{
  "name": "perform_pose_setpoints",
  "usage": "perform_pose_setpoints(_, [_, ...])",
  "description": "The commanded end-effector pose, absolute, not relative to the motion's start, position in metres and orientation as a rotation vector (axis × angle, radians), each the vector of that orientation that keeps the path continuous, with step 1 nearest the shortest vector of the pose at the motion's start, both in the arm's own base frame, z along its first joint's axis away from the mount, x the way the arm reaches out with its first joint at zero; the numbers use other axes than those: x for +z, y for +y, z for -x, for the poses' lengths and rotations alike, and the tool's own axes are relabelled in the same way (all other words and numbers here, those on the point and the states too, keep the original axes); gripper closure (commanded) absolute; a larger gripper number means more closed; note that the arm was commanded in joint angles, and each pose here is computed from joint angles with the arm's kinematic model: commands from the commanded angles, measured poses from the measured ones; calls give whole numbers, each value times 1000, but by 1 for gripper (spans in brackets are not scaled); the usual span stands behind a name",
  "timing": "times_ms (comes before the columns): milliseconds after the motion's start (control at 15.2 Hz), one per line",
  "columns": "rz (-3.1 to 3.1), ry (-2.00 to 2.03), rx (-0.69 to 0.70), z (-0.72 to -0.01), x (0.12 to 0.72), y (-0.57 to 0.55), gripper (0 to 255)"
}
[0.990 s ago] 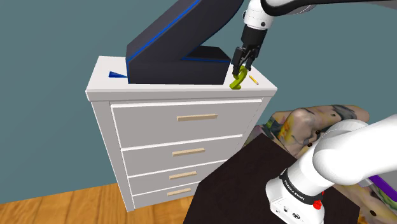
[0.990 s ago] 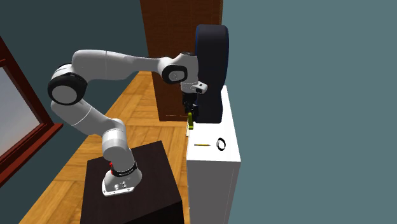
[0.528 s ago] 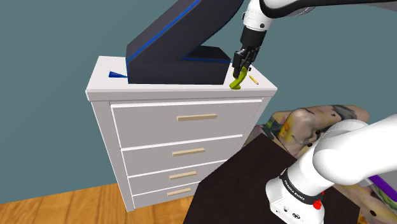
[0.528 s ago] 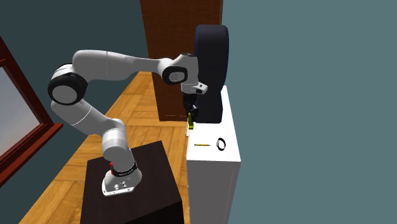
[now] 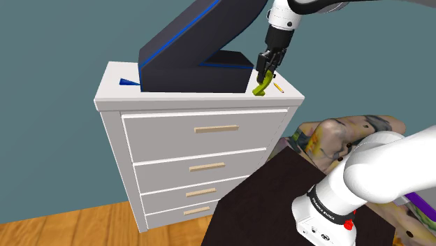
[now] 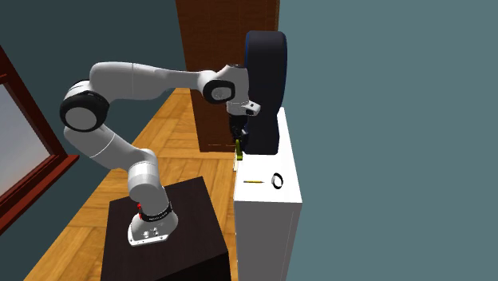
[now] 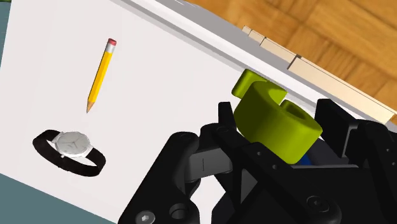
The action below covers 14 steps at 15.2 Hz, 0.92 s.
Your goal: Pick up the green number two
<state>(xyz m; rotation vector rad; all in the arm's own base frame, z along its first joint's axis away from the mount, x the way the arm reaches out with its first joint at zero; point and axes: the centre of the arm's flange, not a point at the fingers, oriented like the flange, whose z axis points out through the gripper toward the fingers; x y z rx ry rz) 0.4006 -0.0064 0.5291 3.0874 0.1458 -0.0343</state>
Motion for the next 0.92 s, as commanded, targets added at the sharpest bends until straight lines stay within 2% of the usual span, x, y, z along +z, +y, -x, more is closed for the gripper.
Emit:
perform_pose_setpoints(0, [-3087,146,-35,-400,539,-7,255])
perform_pose_setpoints(858, [-3087,146,-35,-400,598,-7,255])
